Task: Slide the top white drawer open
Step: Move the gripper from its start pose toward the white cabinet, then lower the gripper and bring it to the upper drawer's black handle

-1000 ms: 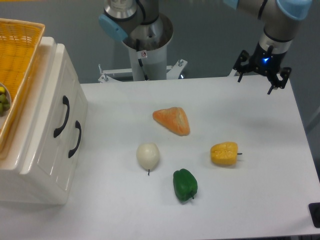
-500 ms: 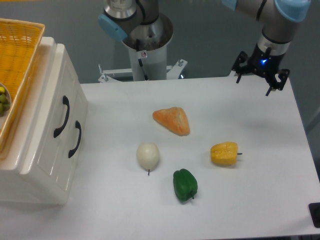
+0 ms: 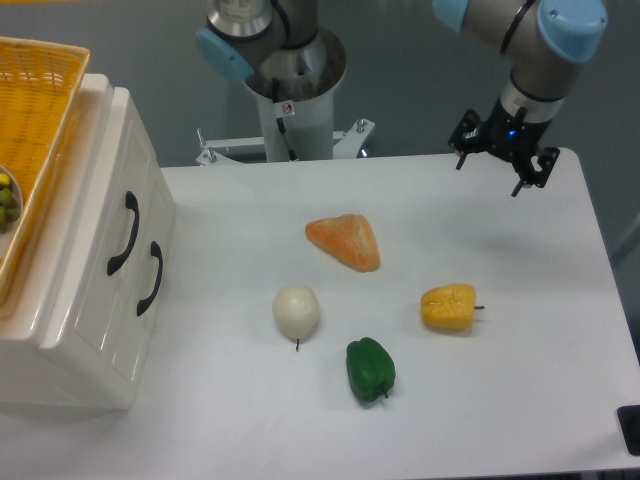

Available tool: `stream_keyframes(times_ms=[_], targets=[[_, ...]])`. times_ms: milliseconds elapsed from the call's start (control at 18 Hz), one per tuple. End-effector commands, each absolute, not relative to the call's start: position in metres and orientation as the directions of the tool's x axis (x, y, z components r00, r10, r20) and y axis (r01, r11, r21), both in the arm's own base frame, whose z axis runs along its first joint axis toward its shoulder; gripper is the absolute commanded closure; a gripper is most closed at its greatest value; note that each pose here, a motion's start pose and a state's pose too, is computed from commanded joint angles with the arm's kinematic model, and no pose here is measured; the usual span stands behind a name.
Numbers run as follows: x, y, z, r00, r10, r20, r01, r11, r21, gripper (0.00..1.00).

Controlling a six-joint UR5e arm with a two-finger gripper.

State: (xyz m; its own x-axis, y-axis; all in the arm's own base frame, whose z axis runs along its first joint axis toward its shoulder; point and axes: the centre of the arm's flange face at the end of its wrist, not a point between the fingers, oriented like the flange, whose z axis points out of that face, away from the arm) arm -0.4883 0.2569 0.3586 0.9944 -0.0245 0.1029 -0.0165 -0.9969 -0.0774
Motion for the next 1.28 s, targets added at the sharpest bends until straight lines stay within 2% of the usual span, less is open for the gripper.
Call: stream_keyframes(times_ms=[222,722,1056,1278], targets=[[-0.471,0.296,0.354,0.984,0.120,0.129,0.126,-0.991,-0.044,0.00],[-0.438,0.350,0.341,0.957,0.244,0.154,0.247,-0.969,0.002,0.00],[-0.408,0.388,0.336,0.916,0.368,0.158,0.367,-0.929,0.040,0.00],[-0.381,0.414,0.336,0.908,0.388,0.158,0.384,-0.922,0.054,0.00]])
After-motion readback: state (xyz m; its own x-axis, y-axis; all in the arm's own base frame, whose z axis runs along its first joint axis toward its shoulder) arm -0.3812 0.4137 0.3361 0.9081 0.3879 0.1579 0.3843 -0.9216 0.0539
